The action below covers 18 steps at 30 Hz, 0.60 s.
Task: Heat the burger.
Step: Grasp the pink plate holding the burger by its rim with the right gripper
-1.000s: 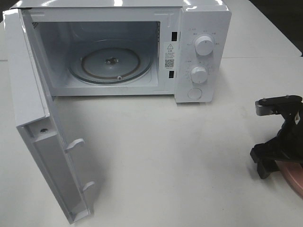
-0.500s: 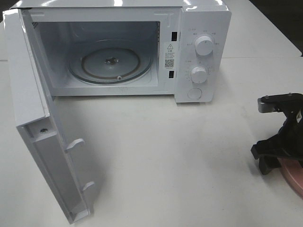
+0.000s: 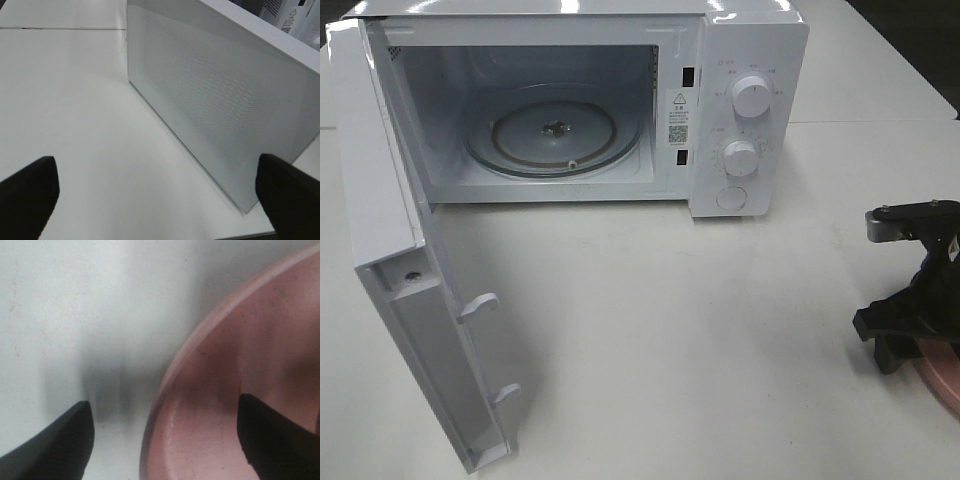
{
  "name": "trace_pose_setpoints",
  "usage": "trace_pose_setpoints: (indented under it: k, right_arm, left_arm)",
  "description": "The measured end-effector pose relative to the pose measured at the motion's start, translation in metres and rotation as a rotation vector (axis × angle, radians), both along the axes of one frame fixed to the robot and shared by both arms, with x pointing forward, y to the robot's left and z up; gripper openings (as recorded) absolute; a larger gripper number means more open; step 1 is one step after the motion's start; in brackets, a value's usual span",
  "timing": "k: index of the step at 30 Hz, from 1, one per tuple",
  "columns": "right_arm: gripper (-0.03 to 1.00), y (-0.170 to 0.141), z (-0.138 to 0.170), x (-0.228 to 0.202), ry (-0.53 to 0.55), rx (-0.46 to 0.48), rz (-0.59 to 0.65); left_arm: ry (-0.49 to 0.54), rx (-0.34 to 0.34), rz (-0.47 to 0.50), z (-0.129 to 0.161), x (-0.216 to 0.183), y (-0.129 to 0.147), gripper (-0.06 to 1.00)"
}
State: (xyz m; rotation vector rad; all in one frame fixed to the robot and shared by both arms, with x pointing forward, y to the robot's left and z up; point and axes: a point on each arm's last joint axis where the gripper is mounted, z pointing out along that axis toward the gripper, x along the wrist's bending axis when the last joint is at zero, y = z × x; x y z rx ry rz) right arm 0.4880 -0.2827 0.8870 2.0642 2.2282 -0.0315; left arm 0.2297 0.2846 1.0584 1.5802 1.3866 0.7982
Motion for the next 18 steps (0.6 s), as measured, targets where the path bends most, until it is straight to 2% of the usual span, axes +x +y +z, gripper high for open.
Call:
trace_pose_setpoints:
  k: [4, 8, 17, 18]
  right_arm:
    - [0.71, -0.0003, 0.0, -0.0014, 0.015, -0.004, -0.002]
    - [0.62, -0.0004, -0.0003, -0.0017, 0.019, -0.005, -0.002]
    - [0.56, -0.0009, -0.0099, -0.0002, 0.057, -0.015, 0.004]
    - [0.49, -0.0015, -0.0098, 0.0003, 0.056, -0.023, 0.006]
  left_arm:
    - [0.0, 0.0, 0.0, 0.0, 0.0, 0.0, 0.99]
    - [0.0, 0.0, 0.0, 0.0, 0.0, 0.0, 0.99]
    - [0.0, 0.0, 0.0, 0.0, 0.0, 0.0, 0.99]
    - [0.0, 0.0, 0.0, 0.0, 0.0, 0.0, 0.99]
